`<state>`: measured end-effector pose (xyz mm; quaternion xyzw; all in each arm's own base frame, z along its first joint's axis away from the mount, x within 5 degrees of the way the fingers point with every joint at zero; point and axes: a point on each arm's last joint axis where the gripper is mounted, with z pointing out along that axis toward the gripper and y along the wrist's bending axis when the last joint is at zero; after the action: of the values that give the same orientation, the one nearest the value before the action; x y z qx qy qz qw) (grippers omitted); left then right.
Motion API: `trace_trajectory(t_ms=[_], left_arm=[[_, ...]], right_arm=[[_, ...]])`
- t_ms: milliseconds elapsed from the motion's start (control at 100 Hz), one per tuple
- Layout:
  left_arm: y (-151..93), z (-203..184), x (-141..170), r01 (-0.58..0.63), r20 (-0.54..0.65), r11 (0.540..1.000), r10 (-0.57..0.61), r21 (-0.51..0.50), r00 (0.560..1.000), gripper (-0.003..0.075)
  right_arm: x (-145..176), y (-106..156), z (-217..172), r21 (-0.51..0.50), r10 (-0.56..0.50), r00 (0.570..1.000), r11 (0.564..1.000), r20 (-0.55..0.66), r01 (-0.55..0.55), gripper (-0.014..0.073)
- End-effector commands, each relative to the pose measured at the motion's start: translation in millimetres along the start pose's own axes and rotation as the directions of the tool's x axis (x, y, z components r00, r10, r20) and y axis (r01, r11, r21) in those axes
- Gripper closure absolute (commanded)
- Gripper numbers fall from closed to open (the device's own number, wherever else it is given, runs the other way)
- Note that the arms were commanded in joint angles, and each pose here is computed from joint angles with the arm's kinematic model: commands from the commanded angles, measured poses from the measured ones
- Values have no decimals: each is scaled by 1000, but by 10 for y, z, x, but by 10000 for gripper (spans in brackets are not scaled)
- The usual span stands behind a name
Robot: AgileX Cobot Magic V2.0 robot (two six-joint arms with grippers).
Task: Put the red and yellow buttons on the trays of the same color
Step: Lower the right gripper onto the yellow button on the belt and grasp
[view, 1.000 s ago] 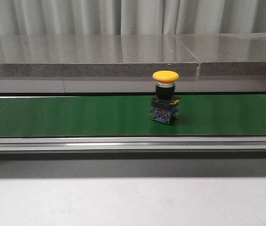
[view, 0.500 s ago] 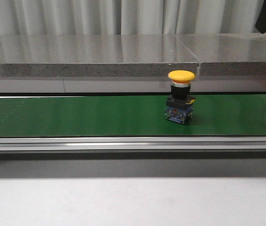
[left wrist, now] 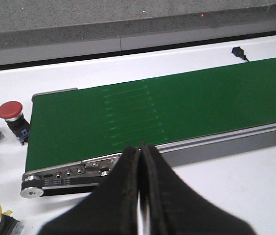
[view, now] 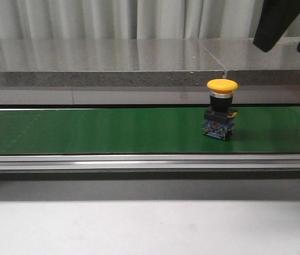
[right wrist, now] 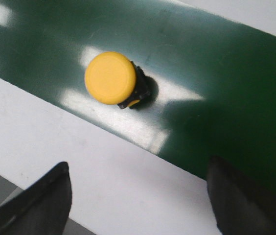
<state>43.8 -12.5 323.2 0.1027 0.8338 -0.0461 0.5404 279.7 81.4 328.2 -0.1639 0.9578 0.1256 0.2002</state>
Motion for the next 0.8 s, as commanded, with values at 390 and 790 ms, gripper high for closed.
trace_trajectory(t_ms=[390, 790], left_arm=[[1, -32, -125, 3, 85, 1000, -3, 3, 996, 741], [1, -32, -125, 3, 85, 1000, -3, 3, 996, 741]], right_arm=[[-261, -23, 409, -3, -175, 984, 985, 20, 175, 22], [-329, -78, 570, 20, -173, 984, 985, 42, 173, 321]])
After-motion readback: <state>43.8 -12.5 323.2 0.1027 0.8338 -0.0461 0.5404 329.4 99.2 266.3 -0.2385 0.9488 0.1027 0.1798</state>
